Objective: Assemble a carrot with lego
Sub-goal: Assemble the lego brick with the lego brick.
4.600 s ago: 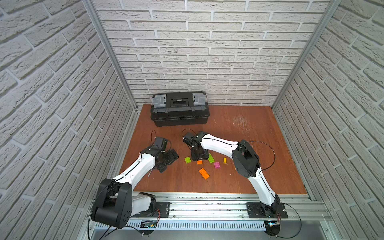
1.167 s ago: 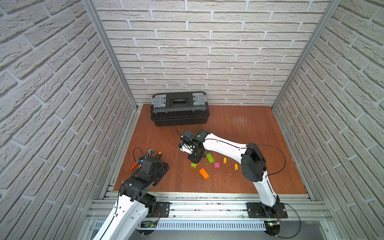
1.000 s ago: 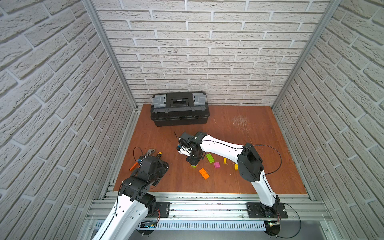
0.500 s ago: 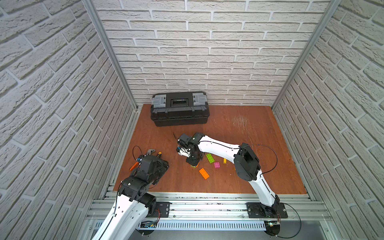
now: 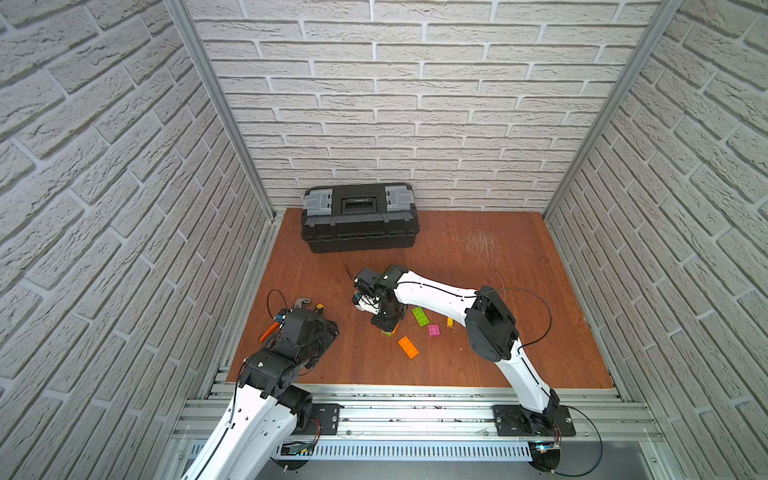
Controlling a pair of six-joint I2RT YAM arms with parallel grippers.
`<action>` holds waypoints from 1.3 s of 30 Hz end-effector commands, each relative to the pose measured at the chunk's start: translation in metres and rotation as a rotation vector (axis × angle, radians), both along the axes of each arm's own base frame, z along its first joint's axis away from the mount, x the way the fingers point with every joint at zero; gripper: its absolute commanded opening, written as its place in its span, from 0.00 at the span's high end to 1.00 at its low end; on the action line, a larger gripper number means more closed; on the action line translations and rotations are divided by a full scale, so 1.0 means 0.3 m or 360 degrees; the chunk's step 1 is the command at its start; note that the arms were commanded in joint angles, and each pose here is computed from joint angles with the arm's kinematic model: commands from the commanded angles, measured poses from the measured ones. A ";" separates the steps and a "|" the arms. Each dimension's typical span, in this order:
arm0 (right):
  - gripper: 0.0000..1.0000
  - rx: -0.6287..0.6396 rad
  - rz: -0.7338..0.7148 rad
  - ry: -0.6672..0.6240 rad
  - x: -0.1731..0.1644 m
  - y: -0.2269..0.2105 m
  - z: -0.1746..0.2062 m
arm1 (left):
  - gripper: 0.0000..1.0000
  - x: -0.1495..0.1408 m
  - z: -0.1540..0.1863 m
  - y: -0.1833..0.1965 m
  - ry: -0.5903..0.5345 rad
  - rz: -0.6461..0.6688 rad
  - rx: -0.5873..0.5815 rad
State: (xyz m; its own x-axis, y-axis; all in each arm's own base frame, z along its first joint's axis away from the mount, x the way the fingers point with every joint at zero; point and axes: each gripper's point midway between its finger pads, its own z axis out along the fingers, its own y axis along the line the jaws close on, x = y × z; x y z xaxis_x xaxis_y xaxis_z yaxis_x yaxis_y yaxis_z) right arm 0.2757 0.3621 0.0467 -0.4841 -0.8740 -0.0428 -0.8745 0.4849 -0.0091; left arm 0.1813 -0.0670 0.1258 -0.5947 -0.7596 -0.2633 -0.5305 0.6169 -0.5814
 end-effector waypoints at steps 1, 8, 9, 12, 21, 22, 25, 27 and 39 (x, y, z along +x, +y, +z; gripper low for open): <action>0.88 -0.0010 0.0007 0.0022 -0.016 -0.001 -0.020 | 0.29 0.013 0.023 -0.002 -0.0044 -0.0012 -0.0002; 0.89 -0.0015 -0.0006 0.0051 -0.025 -0.001 -0.048 | 0.30 0.008 0.017 -0.001 -0.0038 -0.0010 -0.0006; 0.89 -0.0018 -0.0007 0.0053 -0.026 -0.003 -0.051 | 0.30 0.008 0.016 -0.002 -0.0039 -0.0012 -0.0005; 0.89 -0.0021 -0.0011 0.0058 -0.029 -0.004 -0.059 | 0.30 0.006 0.011 -0.002 -0.0031 -0.0007 -0.0011; 0.89 -0.0020 -0.0046 0.0103 -0.043 -0.002 -0.107 | 0.29 0.005 -0.002 -0.005 -0.0020 -0.0003 -0.0024; 0.89 -0.0022 -0.0050 0.0106 -0.044 -0.002 -0.113 | 0.30 0.005 -0.002 -0.006 -0.0021 -0.0005 -0.0025; 0.89 -0.0034 -0.0062 0.0116 -0.049 -0.009 -0.129 | 0.30 0.003 -0.004 -0.006 -0.0017 -0.0007 -0.0026; 0.89 -0.0048 -0.0067 0.0111 -0.050 -0.017 -0.127 | 0.30 0.002 -0.006 -0.007 -0.0014 -0.0009 -0.0027; 0.89 -0.0103 -0.0044 0.0066 -0.038 -0.047 -0.105 | 0.29 0.000 -0.010 -0.008 -0.0014 -0.0011 -0.0029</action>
